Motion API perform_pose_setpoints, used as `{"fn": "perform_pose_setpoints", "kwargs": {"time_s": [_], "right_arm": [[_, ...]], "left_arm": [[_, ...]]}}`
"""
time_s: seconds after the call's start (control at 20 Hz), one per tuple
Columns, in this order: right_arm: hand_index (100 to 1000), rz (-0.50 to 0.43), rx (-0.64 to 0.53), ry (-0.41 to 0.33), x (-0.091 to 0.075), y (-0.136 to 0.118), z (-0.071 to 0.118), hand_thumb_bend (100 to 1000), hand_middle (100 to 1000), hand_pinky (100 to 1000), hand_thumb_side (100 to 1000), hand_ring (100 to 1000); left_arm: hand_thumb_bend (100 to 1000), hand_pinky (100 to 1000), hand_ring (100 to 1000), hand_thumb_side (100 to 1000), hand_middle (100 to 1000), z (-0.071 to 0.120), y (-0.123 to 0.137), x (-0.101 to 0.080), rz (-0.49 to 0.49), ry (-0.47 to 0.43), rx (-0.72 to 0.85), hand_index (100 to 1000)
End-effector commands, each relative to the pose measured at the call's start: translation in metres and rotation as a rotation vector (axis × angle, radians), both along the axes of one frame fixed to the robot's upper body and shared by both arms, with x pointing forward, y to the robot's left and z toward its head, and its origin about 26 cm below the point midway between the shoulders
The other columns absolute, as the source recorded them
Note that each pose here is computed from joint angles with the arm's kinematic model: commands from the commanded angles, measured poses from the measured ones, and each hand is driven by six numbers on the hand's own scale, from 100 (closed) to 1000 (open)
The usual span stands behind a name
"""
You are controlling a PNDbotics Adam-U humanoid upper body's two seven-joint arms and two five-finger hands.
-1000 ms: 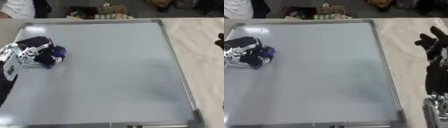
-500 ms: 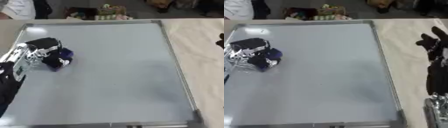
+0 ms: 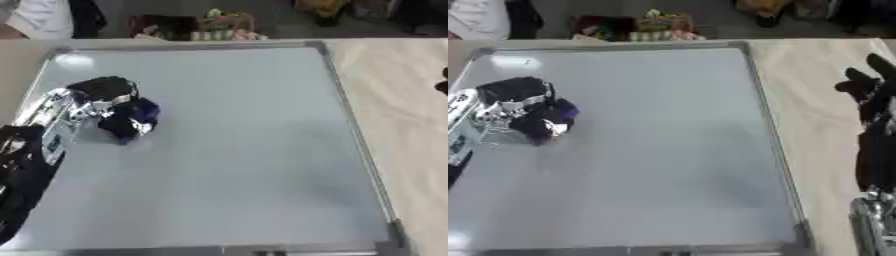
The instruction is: Wipe the whiteboard clean with a brush.
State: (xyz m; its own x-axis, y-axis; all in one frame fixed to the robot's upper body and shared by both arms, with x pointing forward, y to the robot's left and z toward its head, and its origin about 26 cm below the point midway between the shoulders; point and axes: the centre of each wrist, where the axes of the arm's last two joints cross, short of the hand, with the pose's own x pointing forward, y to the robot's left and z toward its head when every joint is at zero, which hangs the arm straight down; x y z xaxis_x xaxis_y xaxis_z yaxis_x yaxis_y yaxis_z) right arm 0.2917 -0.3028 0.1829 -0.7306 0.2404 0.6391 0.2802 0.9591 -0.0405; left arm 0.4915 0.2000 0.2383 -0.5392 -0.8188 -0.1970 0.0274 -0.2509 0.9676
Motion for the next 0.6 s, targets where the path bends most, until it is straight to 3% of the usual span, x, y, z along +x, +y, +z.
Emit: {"fn": "perform_pose_setpoints", "kwargs": {"time_s": [0.05,0.6], "right_arm": [[897,-0.004,-0.004,-0.022,-0.001,-0.001,0.006,136,554,907,1000,876],[896,-0.010,-0.006,-0.024,-0.001,-0.002,0.006,142,553,907,1000,876]], "left_arm": [[192,381,466,642,261,-0.004,0.011,0.002,0.041,-0.012,0.014,381],[184,375,463,614,257,-0.002,0.060,0.006,0.208,-0.082,-0.046,384]]}}
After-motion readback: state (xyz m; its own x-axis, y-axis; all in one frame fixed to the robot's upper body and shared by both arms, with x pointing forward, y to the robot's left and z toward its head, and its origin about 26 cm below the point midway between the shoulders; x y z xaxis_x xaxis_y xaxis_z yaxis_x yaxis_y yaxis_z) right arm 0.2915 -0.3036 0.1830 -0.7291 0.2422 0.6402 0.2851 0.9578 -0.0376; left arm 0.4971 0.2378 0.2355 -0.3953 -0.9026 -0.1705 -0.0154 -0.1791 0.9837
